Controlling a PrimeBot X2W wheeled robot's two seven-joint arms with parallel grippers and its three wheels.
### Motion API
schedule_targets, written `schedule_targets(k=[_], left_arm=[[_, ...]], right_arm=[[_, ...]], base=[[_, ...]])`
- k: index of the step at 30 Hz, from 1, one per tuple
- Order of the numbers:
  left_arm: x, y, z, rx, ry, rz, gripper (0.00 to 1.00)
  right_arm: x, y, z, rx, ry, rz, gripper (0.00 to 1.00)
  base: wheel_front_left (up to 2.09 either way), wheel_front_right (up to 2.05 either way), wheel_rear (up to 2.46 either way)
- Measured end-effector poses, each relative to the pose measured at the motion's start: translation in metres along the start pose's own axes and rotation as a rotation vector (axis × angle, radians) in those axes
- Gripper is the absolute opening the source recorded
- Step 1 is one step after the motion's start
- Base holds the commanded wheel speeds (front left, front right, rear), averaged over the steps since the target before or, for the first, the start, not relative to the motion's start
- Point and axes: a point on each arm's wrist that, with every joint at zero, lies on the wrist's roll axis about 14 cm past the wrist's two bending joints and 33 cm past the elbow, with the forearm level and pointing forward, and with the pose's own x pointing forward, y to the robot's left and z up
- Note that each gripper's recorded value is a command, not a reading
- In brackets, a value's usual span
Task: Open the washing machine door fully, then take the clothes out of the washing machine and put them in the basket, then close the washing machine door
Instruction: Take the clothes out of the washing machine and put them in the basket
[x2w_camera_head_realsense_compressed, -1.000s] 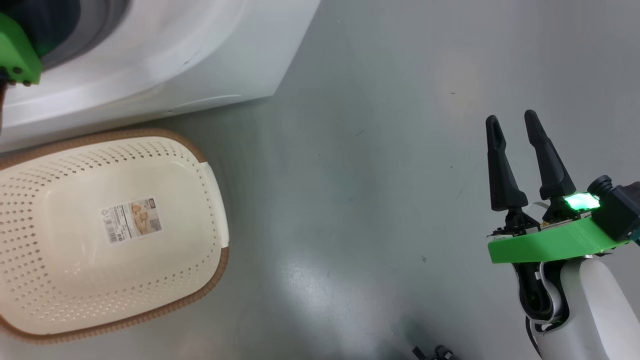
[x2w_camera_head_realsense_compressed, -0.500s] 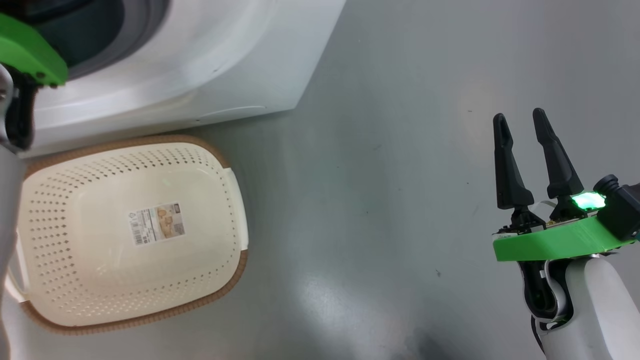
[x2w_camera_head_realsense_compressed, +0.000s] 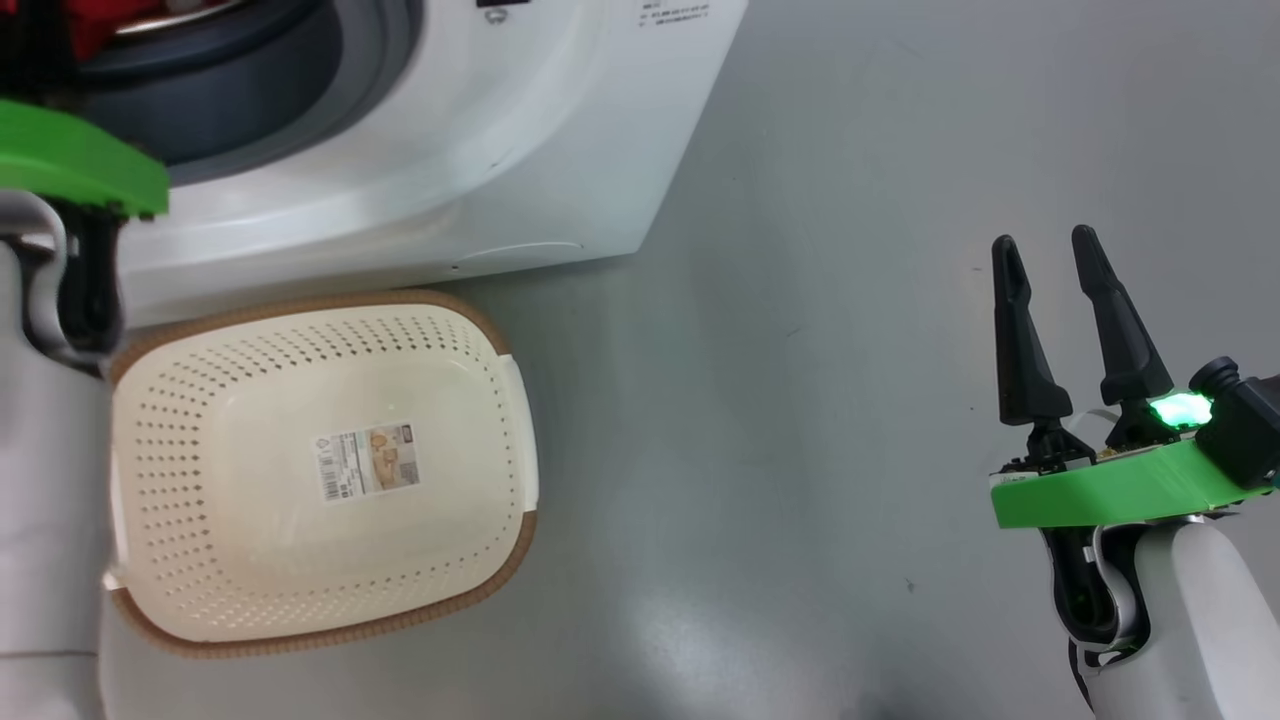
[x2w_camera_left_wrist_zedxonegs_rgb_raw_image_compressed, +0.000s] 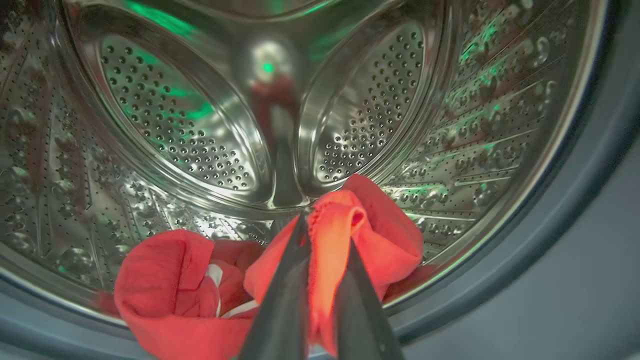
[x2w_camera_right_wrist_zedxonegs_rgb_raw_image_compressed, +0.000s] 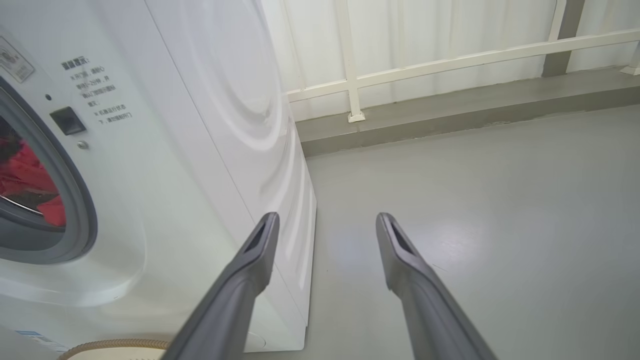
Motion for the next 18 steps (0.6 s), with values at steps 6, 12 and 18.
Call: schedule_targets(k=[6,12,18], left_arm=[[-0.022,0.001,0.021,-0.020,-0.091,0.015,0.00],[-0.046,0.002,0.037,-0.026,-0.165,0.032,0.00],[-0.065,-0.003,0.057,-0.032,-0.252,0.023,0.00]], right_arm=[[-0.003,0.001,0.000,-0.005,0.000,0.002,1.00],[0.000,0.009,0.001,-0.002,-0.005,0.023,1.00],[0.002,0.013,-0.002,-0.001,0.001,0.033,1.00]], base=[[0.00,0.00,0.00],[0.00,0.00,0.00],[0.00,0.00,0.00]])
